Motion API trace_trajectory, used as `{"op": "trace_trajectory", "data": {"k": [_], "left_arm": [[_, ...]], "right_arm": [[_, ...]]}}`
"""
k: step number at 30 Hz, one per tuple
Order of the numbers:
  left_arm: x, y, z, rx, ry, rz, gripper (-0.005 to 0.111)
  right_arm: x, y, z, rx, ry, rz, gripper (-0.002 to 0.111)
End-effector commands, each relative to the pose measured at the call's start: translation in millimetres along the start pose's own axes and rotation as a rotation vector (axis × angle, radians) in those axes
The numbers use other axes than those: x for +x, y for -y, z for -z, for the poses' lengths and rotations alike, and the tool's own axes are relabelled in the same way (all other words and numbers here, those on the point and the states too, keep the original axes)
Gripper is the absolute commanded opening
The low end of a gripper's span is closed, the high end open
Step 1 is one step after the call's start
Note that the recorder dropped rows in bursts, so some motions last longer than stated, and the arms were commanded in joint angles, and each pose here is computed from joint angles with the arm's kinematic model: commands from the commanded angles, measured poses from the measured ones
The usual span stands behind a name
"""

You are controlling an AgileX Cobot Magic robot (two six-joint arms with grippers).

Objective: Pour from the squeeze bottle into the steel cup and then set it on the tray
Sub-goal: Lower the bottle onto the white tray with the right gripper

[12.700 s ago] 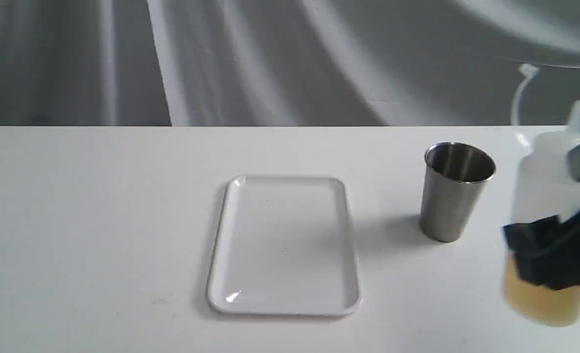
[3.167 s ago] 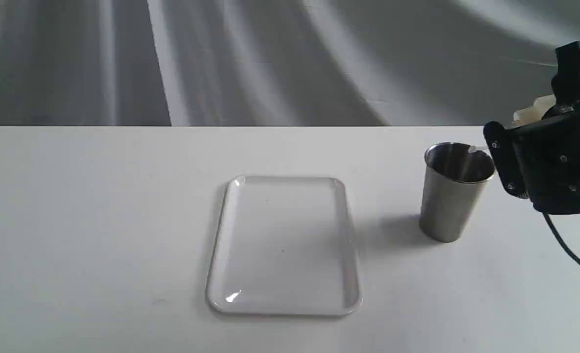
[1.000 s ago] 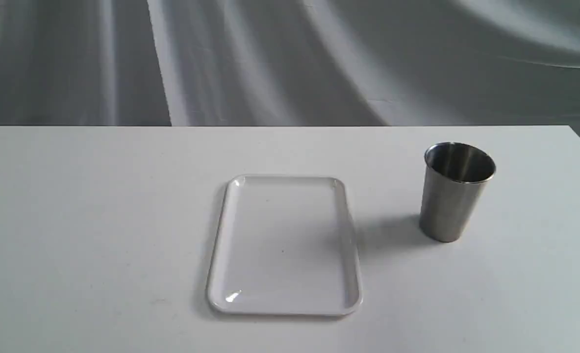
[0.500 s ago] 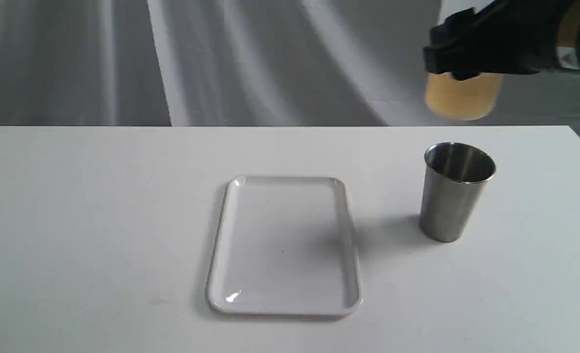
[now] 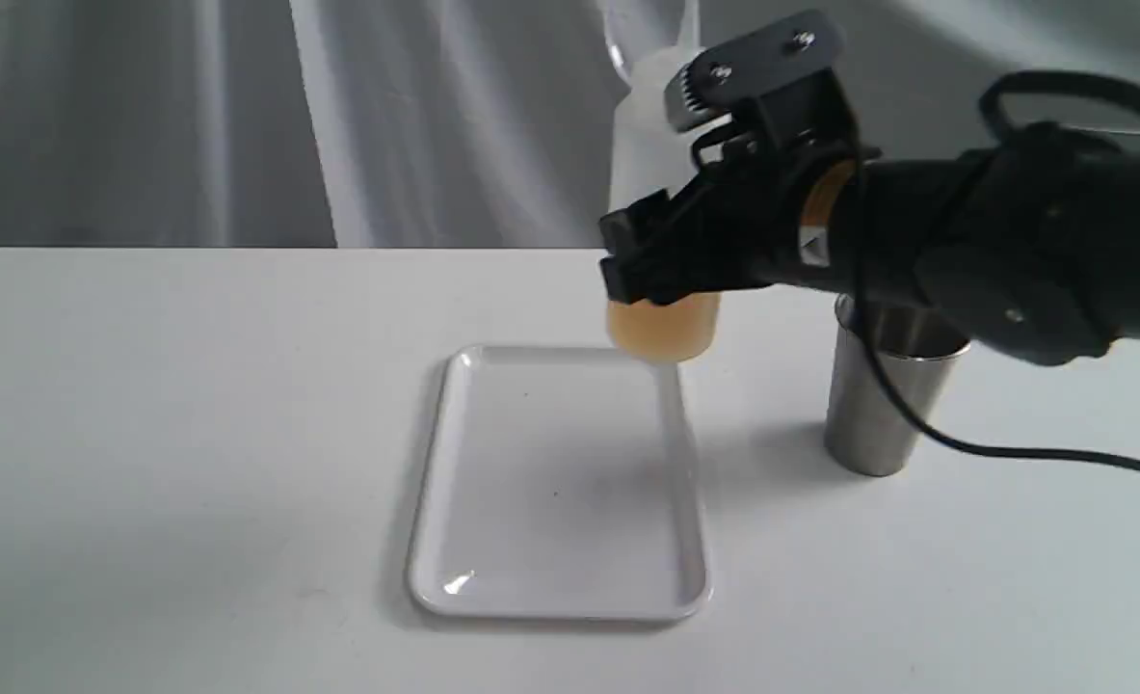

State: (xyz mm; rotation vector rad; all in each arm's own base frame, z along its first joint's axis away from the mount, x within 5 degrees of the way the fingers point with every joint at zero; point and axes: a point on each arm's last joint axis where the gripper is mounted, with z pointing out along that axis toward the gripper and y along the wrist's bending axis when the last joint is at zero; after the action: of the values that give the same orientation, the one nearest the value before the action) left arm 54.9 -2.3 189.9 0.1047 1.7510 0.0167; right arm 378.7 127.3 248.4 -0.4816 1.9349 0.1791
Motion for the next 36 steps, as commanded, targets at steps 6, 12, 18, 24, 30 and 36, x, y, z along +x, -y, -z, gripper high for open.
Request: {"op": "trace_trajectory", "data": {"k": [6, 12, 18, 24, 30, 36], "left_arm": [[0.7, 0.4, -0.2, 0.006, 0.005, 0.002, 0.000], [0.7, 0.4, -0.2, 0.006, 0.005, 0.004, 0.000], [0.7, 0.4, -0.2, 0.006, 0.005, 0.004, 0.000], [0.7, 0.4, -0.2, 0.006, 0.005, 0.002, 0.000], [0.7, 0.4, -0.2, 0.006, 0.005, 0.002, 0.000], [0.7, 0.4, -0.2, 0.006, 0.005, 0.002, 0.000]], "right_arm": [[22.9, -22.6, -32.0, -0.086, 0.024, -0.005, 0.017], [33.8, -28.6, -41.8, -0.100, 0.012, -0.030, 0.017], [40.0, -29.2, -54.5, -0.104, 0.002, -0.017, 0.017], [31.0, -26.6, -68.1, -0.088, 0.006, -0.008, 0.017], [31.5, -25.1, -78.4, -0.074, -0.024, 0.001, 0.017], [37.5, -28.4, -80.1, -0.070, -0.070, 0.006, 0.017]]}}
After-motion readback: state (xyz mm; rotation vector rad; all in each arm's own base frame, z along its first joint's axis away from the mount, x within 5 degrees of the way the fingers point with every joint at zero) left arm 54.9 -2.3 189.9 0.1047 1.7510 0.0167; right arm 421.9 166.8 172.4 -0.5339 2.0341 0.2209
